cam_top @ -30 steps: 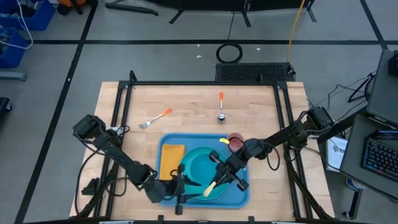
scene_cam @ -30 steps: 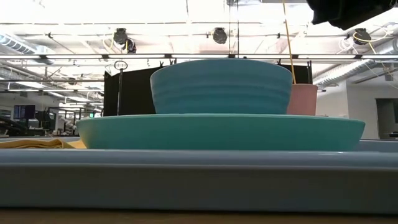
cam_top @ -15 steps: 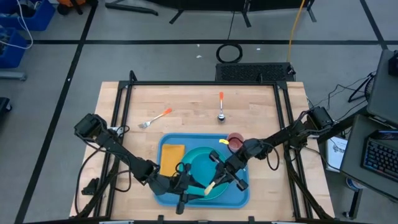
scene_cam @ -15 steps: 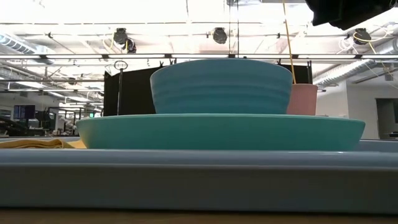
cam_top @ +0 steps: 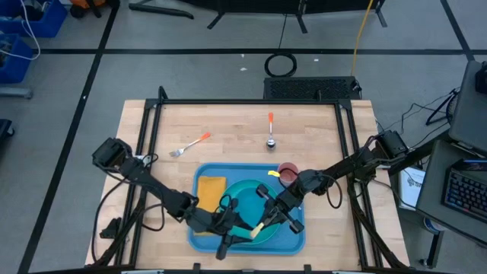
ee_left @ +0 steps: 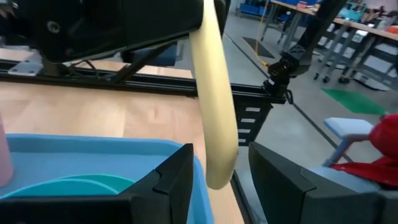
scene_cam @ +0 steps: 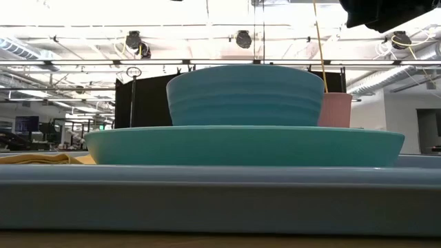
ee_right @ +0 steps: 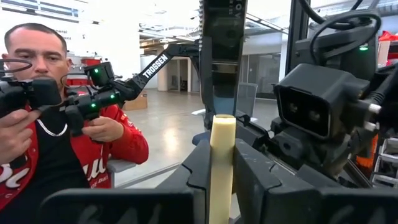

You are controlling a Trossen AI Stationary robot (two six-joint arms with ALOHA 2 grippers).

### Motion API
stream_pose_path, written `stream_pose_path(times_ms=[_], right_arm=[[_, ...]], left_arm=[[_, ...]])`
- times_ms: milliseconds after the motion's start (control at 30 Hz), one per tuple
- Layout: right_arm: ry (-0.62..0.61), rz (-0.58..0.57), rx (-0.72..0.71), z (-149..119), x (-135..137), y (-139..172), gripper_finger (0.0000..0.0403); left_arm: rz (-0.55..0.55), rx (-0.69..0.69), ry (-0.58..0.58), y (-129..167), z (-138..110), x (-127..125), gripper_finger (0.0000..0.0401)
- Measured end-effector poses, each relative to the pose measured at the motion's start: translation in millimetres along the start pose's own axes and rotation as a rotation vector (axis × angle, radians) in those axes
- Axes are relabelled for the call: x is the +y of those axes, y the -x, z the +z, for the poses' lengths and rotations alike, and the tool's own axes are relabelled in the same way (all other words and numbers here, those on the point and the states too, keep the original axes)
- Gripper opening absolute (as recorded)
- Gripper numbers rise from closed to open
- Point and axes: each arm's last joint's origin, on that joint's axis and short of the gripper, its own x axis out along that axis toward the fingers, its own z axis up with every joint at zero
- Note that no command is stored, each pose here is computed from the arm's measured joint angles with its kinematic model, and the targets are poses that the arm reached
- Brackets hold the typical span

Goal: Set up tray
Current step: Put the yellow knife on top of the yellow napkin

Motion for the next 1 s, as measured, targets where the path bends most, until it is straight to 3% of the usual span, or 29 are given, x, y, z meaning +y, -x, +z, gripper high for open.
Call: stream_pose_path(times_ms=[233,533,800,1000], right_arm=[[0.002,-0.002,-0.003,0.4,-0.4,0.1,0.0032],[0.005,0.003,-0.002,0.3,-0.2,0.0,0.0031],[0.014,0.000,0.000,0.1,-0.3,0.0,0.0026],[0.008,-0.002,0.006,-0.4,-0.4,-0.1,0.0026]], left_arm=[[-0.023,-0.004,0.008,-1.9,2.4,4.8,0.0142],[-0.054,0.005,0.000,-1.8,2.1,3.8,0.0047],[-0.063,-0.004,-0.004,-1.8,2.9,3.2,0.0060],[-0.062,-0.005,0.005,-1.7,2.8,3.0,0.0044]])
